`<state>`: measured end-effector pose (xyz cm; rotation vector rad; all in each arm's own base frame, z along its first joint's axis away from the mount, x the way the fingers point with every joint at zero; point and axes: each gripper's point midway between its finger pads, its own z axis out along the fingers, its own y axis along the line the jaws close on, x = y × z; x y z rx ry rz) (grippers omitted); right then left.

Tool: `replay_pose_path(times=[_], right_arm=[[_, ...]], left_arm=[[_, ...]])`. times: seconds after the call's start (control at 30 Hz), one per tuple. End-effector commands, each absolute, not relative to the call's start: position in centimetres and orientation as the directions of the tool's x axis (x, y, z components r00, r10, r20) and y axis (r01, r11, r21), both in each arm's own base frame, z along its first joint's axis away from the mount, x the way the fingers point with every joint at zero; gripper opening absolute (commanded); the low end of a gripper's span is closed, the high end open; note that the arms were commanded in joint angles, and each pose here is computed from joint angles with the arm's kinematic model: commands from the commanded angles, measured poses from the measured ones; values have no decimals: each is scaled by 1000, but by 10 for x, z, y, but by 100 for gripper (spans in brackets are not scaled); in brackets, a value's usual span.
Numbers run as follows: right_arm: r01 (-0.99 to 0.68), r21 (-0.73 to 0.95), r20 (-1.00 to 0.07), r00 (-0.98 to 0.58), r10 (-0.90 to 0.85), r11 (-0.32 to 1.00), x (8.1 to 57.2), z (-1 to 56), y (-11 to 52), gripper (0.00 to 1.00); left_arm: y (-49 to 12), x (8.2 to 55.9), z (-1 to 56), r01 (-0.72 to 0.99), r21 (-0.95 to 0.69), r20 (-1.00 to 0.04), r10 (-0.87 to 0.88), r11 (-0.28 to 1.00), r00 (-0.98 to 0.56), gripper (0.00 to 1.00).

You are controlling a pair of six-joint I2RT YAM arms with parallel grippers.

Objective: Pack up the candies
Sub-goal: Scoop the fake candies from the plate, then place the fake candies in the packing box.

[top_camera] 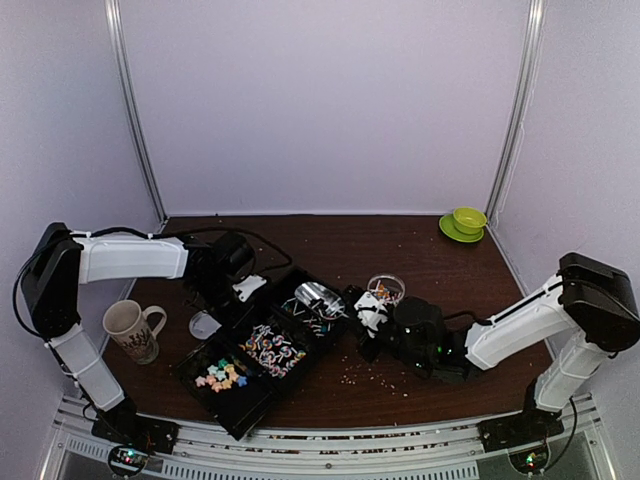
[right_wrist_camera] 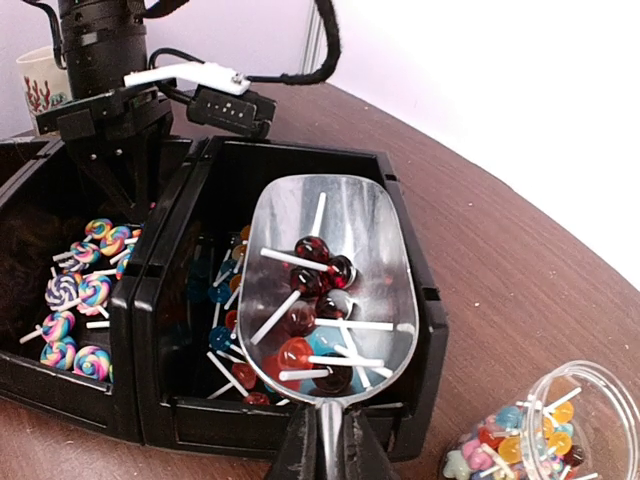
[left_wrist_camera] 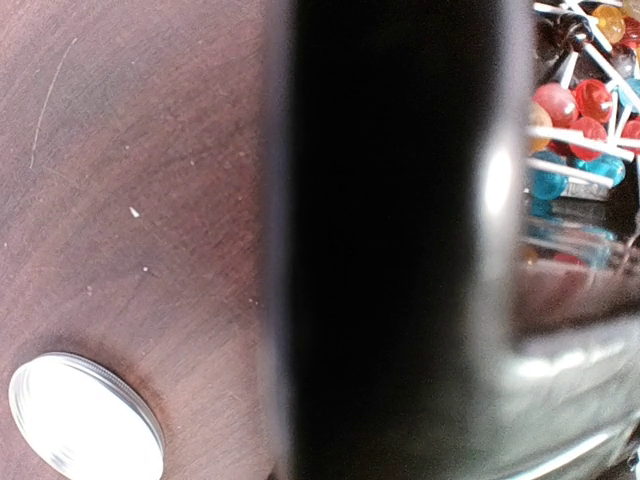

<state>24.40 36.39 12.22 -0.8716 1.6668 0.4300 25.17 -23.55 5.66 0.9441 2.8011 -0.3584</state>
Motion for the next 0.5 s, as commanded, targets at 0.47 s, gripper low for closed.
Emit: replay_pose_path(times=[0.47], right_arm=[[-526, -215, -944, -103, -312, 823, 253, 178, 285, 0]], left_arm=[[-254, 268, 94, 625, -226, -361, 532, 747, -766, 0]])
